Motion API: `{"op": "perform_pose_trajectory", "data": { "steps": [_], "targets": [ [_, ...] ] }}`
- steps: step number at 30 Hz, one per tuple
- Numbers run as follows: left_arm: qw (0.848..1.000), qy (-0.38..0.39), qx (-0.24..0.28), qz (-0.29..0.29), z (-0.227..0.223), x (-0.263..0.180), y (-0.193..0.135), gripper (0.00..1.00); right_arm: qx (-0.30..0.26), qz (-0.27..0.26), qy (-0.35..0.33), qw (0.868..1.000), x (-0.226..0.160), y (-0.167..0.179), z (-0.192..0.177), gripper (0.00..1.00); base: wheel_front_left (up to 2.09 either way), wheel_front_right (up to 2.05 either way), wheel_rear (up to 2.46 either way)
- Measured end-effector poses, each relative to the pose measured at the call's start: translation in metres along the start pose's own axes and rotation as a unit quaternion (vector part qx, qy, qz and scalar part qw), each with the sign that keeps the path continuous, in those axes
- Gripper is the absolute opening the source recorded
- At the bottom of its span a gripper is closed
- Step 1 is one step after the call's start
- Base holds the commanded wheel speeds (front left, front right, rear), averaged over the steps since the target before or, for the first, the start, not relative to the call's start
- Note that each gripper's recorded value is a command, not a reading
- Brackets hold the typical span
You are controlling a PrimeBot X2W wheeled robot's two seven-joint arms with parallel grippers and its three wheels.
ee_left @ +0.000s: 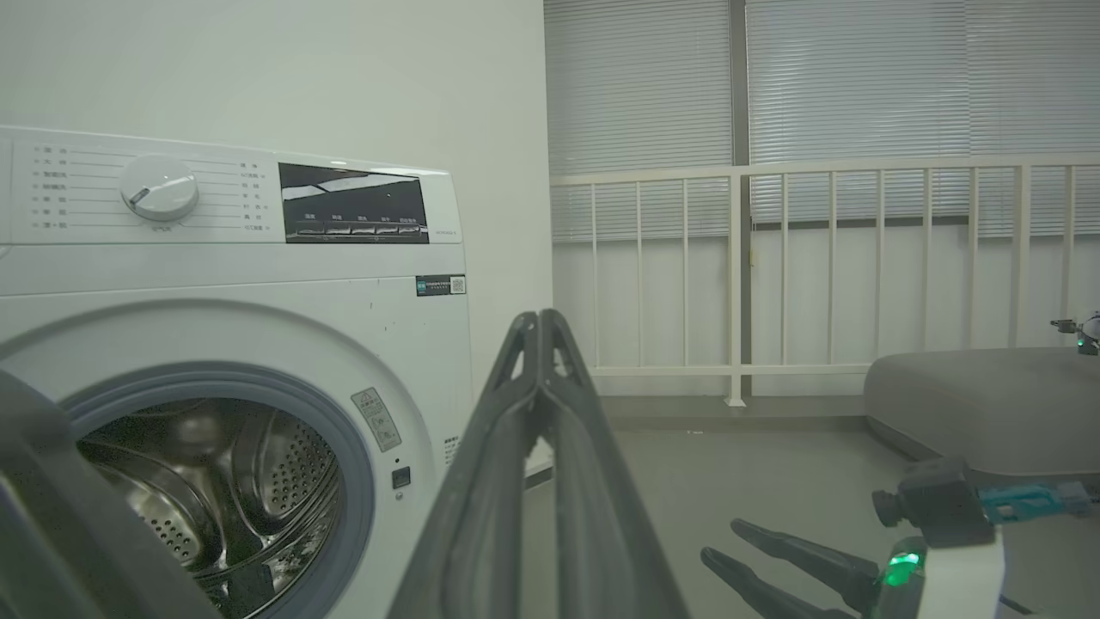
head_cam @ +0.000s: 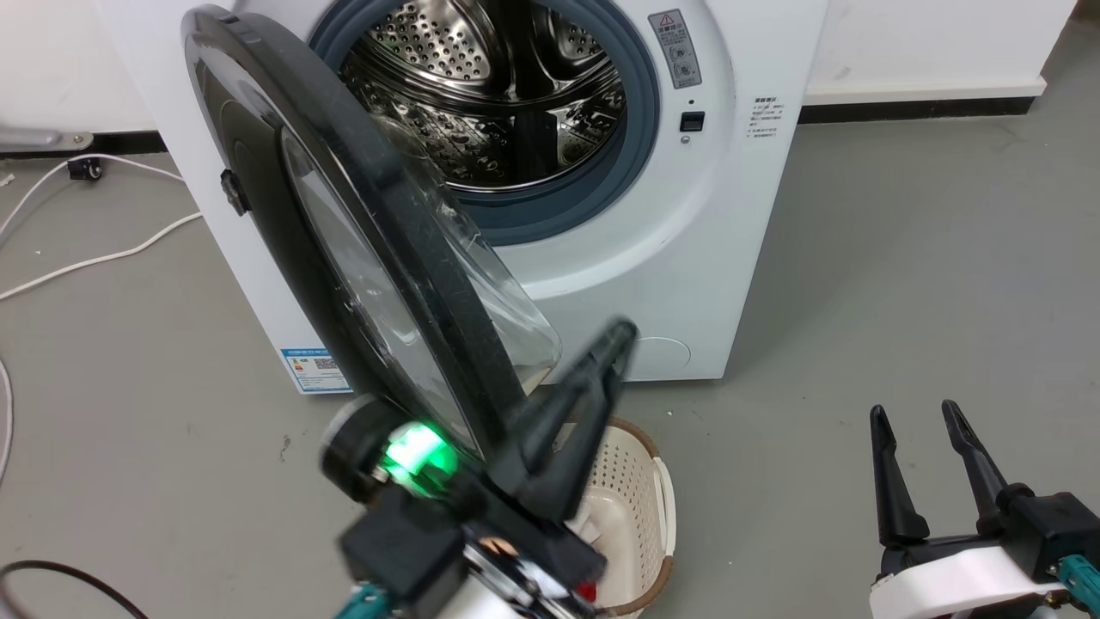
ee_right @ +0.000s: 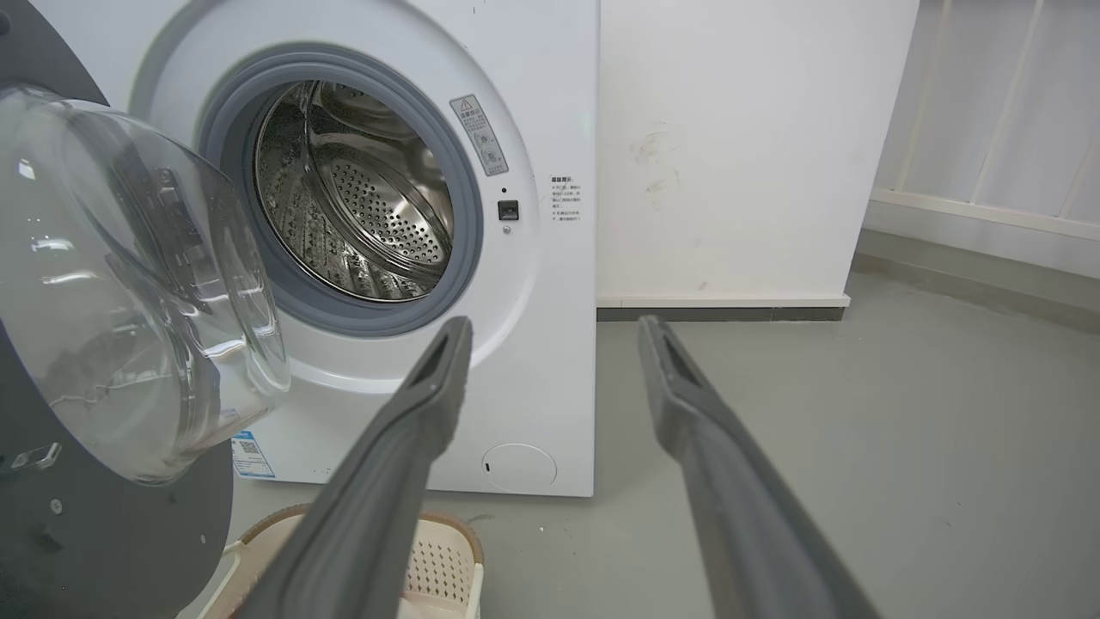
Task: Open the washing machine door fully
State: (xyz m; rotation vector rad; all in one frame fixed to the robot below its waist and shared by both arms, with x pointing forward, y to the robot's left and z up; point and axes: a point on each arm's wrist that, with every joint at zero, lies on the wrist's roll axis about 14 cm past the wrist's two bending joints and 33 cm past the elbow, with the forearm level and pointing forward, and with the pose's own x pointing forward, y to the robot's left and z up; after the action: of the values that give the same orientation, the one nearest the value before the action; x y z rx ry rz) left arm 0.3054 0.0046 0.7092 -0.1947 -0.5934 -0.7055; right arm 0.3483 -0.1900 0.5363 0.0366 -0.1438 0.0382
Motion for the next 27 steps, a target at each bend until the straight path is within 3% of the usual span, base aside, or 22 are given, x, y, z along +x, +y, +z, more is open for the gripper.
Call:
{"op": "perform_pose_trajectory", "data": {
  "steps": [6,11,20,27],
  "targets": [
    [0.988,0.142,-0.065,-0.008,-0.068,-0.033,-0.023,0.0,0.002,0.005,0.006,1.0,0.002,0.003,-0.003,1.0,0.0,0.0,0.0],
    [0.973,0.218,-0.07,0.014,-0.107,-0.06,-0.024,0.0,0.006,0.008,0.01,1.0,0.003,0.005,-0.006,1.0,0.0,0.0,0.0],
    [0.959,0.274,-0.065,0.042,-0.145,-0.084,-0.016,0.0,0.011,0.011,0.02,1.0,0.004,0.008,-0.012,1.0,0.0,0.0,0.0],
    [0.962,0.26,-0.051,0.066,-0.155,-0.076,0.006,0.0,0.011,0.008,0.027,1.0,0.005,0.006,-0.017,1.0,0.0,0.0,0.0]
  ]
}}
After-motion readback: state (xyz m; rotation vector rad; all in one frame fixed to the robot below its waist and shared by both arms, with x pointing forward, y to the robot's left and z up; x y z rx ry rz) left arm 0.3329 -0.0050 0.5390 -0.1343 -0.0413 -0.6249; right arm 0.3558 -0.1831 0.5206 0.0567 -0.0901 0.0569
